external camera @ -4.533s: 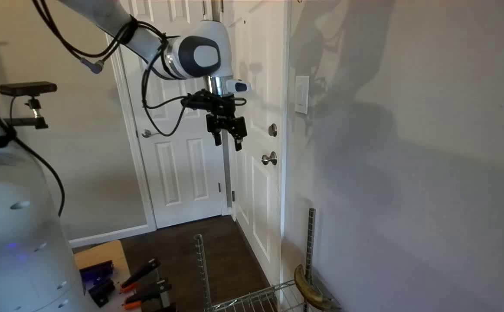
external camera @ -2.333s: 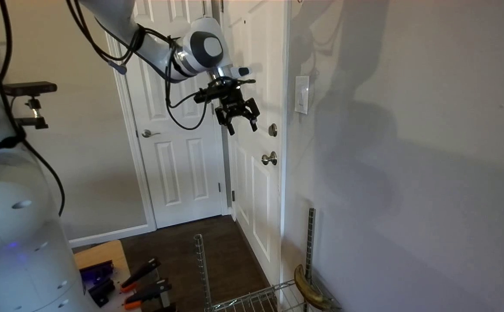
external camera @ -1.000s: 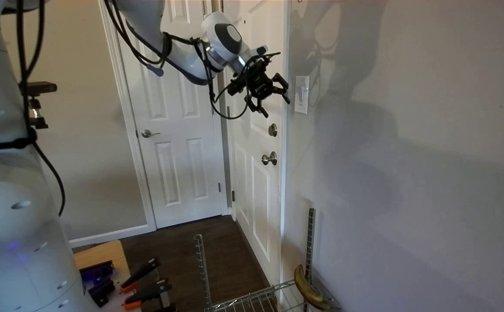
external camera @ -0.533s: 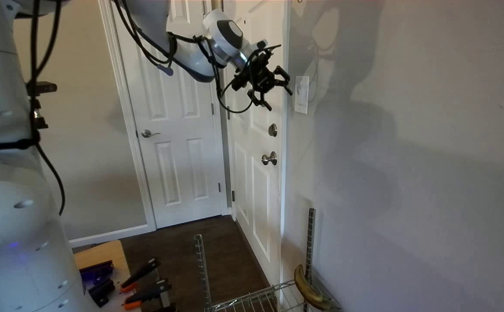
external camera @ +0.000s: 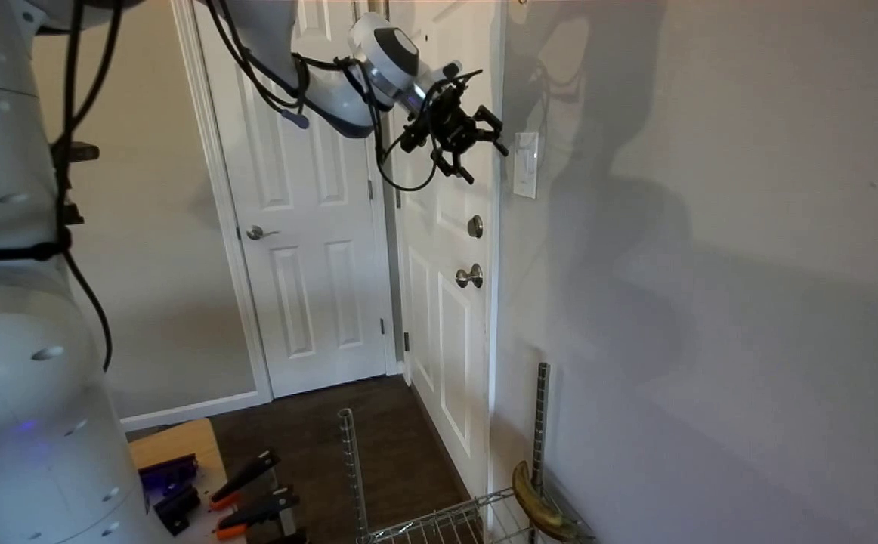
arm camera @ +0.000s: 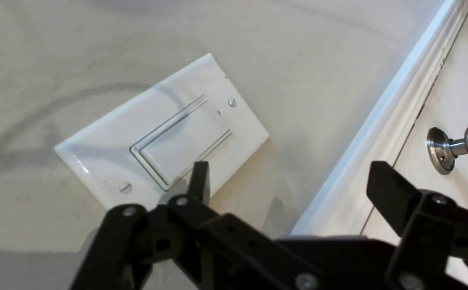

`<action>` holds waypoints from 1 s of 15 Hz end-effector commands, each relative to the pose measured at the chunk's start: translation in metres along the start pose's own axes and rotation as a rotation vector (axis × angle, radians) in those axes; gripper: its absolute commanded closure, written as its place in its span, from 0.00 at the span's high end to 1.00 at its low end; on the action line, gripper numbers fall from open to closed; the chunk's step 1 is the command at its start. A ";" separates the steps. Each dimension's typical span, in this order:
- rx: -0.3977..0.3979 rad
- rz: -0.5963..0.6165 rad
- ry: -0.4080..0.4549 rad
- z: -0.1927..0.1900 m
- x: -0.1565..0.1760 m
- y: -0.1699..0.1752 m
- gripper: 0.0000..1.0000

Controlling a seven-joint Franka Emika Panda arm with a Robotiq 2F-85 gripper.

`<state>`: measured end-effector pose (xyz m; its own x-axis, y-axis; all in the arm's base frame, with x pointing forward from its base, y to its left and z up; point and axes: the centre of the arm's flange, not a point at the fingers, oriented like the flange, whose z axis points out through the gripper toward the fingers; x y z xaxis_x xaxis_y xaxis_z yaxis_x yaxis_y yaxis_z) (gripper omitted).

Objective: Push the light switch downwards

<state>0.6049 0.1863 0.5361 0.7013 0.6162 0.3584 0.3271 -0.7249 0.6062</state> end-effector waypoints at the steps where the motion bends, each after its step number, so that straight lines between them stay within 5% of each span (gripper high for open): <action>1: -0.040 0.032 -0.024 -0.011 0.009 -0.007 1.00; 10: -0.036 0.157 -0.149 0.020 -0.030 0.043 1.00; 15: 0.041 0.175 -0.152 0.013 -0.024 0.034 1.00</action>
<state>0.6156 0.1298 0.5352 0.8297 0.4361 0.3485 0.1919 -0.8091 0.5554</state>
